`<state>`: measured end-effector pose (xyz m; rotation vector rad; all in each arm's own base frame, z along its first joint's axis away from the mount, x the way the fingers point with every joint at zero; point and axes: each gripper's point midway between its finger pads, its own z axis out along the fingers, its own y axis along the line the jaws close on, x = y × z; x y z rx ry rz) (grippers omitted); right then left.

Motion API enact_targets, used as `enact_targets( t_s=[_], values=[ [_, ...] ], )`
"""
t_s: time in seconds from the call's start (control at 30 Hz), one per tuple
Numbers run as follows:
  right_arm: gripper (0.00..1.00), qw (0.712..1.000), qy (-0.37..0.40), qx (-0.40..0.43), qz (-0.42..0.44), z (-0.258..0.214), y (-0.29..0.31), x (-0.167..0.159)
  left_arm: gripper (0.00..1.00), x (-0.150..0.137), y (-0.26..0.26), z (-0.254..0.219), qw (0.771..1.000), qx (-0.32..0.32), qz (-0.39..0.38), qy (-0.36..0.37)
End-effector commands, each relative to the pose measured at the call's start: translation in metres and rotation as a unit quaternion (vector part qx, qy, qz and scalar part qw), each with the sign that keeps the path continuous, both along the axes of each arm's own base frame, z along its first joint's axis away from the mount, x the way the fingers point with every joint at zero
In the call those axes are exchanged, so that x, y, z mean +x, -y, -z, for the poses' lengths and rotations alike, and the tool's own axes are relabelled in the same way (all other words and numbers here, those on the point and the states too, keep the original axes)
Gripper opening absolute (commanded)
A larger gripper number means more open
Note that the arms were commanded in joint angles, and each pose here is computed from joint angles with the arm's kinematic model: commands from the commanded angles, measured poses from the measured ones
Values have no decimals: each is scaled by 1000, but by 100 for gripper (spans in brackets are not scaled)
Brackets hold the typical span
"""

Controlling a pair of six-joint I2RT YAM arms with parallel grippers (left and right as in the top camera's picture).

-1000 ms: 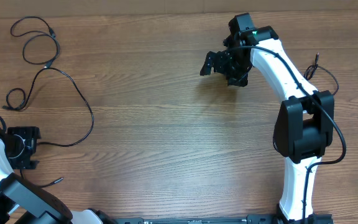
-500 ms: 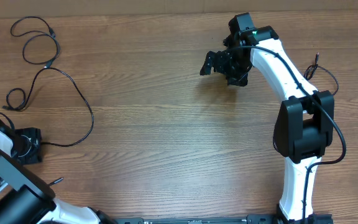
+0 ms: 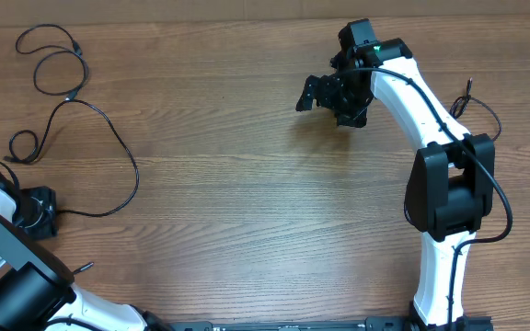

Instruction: Untangle cables

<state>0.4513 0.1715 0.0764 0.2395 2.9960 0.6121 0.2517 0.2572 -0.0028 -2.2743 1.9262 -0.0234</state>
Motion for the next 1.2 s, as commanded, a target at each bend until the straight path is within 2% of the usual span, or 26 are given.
enact_targets(
  t_s=[0.0,0.23,0.27,0.4,0.53,0.63,0.87,1.17],
  values=[
    [100,1000,11,-1,-2,-4,-2,4,38,-54,14,56,991,-21,24,-132],
    [100,1000,11,0,-3,-4,-2,4,25,-62,9,60,986,-7,47,-162],
    [100,1000,10,-1,-3,-4,-2,4,18,-63,9,60,985,-7,49,-163],
    [100,1000,11,0,-3,-4,-2,4,4,-62,9,60,985,-8,53,-162],
    [100,1000,7,-1,-3,-4,-1,3,4,-58,5,54,986,-7,54,-159],
    [100,1000,4,-2,-3,-4,-1,1,4,-42,-5,35,989,-8,52,-141],
    [100,1000,4,-2,-3,-4,-1,1,4,22,-49,-63,991,28,107,-77],
    [100,1000,3,-2,-3,-4,-1,1,4,63,-89,-160,980,126,155,-15]
  ],
)
